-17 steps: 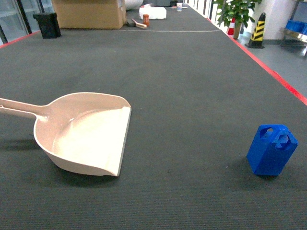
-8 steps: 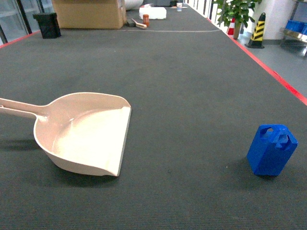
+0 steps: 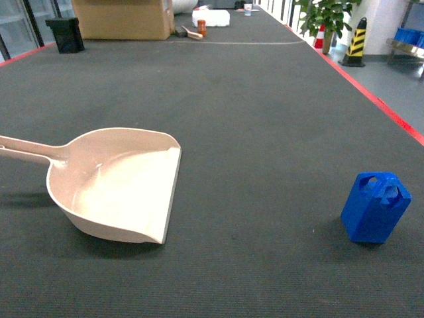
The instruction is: Place part in tray to right shelf
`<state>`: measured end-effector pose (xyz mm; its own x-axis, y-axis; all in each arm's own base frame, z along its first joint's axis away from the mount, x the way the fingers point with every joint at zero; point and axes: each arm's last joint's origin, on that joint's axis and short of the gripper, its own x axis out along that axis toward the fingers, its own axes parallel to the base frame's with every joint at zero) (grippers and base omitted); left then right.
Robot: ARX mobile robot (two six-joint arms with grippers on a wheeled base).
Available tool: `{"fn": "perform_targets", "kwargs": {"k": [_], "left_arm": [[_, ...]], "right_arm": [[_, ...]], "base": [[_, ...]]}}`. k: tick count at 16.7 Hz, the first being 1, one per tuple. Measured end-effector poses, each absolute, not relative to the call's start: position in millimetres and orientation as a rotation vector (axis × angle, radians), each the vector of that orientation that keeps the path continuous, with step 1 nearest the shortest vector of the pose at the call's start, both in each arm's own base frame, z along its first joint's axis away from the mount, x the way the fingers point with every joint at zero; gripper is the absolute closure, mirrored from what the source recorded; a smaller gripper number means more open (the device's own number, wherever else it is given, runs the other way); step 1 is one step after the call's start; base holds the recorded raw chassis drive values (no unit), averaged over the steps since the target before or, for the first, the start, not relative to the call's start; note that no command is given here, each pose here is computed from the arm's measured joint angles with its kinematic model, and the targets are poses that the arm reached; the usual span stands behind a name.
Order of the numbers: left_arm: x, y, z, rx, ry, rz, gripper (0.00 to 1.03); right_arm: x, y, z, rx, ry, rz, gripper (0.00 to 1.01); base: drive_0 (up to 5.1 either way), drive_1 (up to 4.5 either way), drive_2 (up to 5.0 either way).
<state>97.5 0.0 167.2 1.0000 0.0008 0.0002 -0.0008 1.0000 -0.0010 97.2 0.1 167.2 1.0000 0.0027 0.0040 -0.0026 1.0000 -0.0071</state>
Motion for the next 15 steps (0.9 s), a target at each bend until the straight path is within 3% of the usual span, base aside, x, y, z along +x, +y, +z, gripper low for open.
{"fn": "perform_targets", "kwargs": {"k": [15], "left_arm": [[97.5, 0.0, 167.2, -0.001, 0.0, 0.001, 0.05]], "right_arm": [[97.2, 0.1, 167.2, -0.007, -0.004, 0.003, 0.03]], "base": [[0.0, 0.0, 0.0]]}}
